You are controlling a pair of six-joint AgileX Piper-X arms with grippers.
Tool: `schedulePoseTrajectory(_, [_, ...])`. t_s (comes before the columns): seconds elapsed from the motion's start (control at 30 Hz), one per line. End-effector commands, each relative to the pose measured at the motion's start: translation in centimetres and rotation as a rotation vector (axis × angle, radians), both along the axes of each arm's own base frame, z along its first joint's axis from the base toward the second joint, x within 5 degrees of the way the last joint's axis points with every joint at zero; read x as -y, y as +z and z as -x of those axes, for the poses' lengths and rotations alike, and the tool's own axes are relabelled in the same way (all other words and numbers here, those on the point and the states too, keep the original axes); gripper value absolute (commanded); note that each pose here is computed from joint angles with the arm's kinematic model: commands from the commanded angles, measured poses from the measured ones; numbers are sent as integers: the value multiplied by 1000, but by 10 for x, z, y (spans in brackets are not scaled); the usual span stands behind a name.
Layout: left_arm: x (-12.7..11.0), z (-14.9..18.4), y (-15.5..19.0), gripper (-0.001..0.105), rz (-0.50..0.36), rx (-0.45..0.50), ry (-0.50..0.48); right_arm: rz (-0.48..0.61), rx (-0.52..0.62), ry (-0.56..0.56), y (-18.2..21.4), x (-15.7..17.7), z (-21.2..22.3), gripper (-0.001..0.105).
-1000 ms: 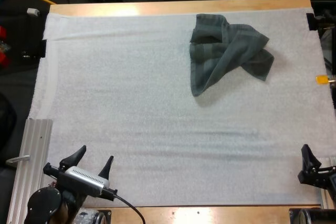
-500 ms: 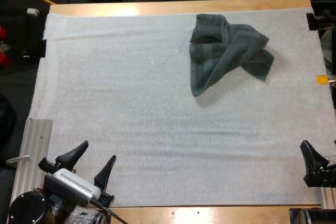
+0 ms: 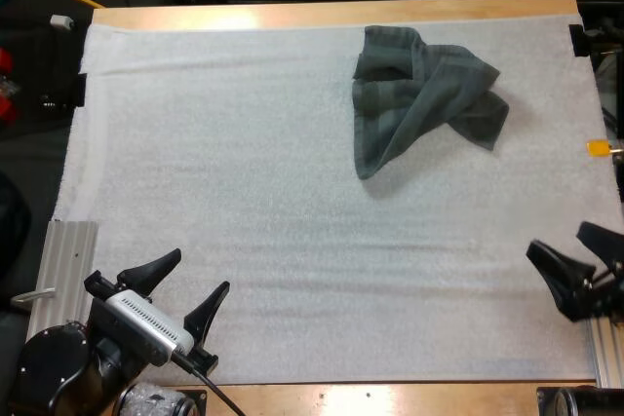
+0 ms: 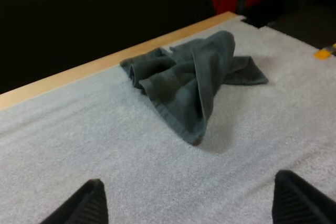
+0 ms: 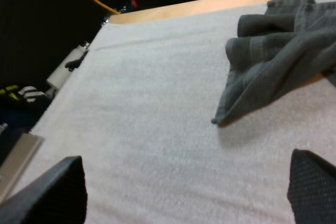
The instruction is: Pick towel from pile, fold and stack
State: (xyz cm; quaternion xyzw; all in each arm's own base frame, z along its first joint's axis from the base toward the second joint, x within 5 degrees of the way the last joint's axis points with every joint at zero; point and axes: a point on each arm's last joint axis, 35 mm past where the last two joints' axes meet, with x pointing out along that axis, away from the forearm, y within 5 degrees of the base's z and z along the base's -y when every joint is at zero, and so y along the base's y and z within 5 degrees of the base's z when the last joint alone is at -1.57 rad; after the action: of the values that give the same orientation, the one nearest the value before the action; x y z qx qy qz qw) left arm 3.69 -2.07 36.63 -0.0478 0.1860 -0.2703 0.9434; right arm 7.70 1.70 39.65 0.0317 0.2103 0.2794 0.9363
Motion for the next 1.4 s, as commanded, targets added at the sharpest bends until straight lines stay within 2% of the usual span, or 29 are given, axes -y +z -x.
schedulePoseTrajectory(0.0, [0, 1, 4, 62, 15, 11, -11, -16, 21, 16, 5, 0, -8, 75])
schedulePoseTrajectory(0.23, [0, 1, 4, 62, 16, 9, -11, -78, -12, 54, 4, -12, -56, 75])
schedulePoseTrajectory(0.43, [0, 1, 4, 62, 18, 8, -10, -27, -95, -22, -14, -41, -104, 75])
schedulePoseTrajectory(0.7, [0, 1, 4, 62, 17, 9, -10, -87, -258, -163, -65, -83, -178, 75])
schedulePoseTrajectory(1.0, [1, 2, 4, 62, 62, -20, -14, -219, -458, -311, -136, -104, -237, 75])
schedulePoseTrajectory(1.17, [1, 2, 4, 62, 65, -22, -12, -278, -525, -365, -172, -113, -260, 75])
schedulePoseTrajectory(1.37, [1, 2, 4, 62, 65, -22, -12, -265, -567, -381, -198, -126, -295, 75])
